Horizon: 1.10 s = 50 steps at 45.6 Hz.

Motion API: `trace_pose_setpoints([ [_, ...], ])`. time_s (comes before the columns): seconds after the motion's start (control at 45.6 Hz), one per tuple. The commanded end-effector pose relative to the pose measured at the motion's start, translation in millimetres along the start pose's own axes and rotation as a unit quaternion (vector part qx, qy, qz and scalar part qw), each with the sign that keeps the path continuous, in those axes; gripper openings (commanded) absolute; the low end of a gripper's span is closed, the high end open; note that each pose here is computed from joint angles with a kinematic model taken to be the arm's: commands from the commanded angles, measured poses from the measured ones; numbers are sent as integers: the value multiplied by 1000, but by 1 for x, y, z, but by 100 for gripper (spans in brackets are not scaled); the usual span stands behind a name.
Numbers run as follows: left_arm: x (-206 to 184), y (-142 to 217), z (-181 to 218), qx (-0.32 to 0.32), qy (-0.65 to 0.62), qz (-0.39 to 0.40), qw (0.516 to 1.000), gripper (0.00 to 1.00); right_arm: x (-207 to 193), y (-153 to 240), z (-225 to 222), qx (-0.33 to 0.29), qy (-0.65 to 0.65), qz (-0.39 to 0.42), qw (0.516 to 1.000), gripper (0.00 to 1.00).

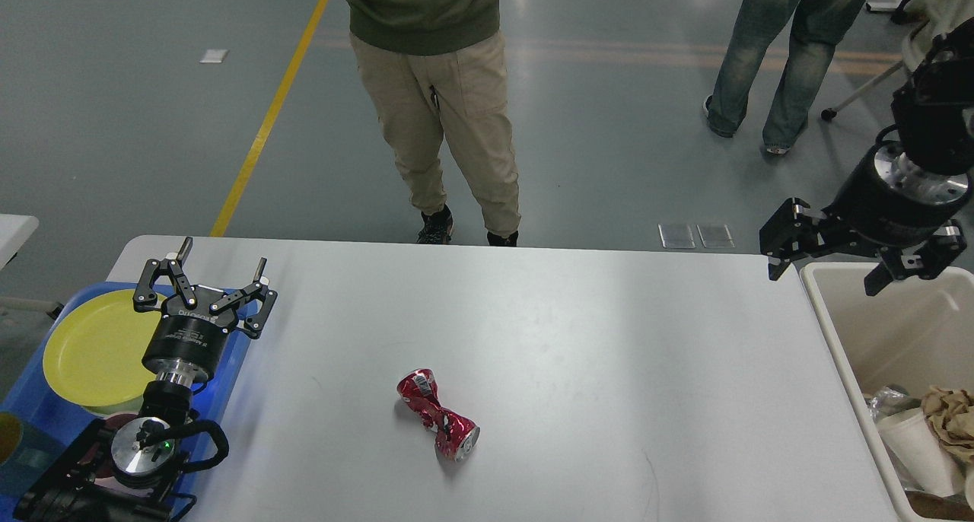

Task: Tidy desktop
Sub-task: 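Raise the right gripper and reach toward the crushed red can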

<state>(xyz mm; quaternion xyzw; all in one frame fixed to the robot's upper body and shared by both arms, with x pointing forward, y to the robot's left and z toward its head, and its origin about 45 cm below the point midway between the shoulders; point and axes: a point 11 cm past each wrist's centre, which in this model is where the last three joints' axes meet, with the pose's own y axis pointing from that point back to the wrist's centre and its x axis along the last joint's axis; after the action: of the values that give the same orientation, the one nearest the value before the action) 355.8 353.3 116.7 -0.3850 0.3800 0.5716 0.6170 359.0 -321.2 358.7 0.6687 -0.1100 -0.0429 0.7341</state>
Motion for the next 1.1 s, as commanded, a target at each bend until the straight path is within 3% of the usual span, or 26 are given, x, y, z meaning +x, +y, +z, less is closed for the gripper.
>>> trace_pose_setpoints([
  [0.0, 0, 0, 0, 0, 0, 1, 1000, 96, -20, 28, -21, 12, 29, 0, 1000, 100],
  [0.154, 0, 0, 0, 0, 0, 1, 1000, 96, -43, 45, -34, 22, 49, 1, 999, 100],
  [0.57, 0, 0, 0, 0, 0, 1, 1000, 96, -42, 44, -50, 36, 67, 11, 997, 100],
  [0.724, 1, 1, 0, 0, 0, 1, 1000, 96, -40, 27, -98, 92, 109, 21, 990, 97],
  [0.921, 0, 0, 0, 0, 0, 1, 1000, 96, -41, -9, -166, 114, 162, 58, 978, 97],
  [1.075, 0, 0, 0, 0, 0, 1, 1000, 96, -61, -40, -235, 159, 210, 50, 963, 97],
])
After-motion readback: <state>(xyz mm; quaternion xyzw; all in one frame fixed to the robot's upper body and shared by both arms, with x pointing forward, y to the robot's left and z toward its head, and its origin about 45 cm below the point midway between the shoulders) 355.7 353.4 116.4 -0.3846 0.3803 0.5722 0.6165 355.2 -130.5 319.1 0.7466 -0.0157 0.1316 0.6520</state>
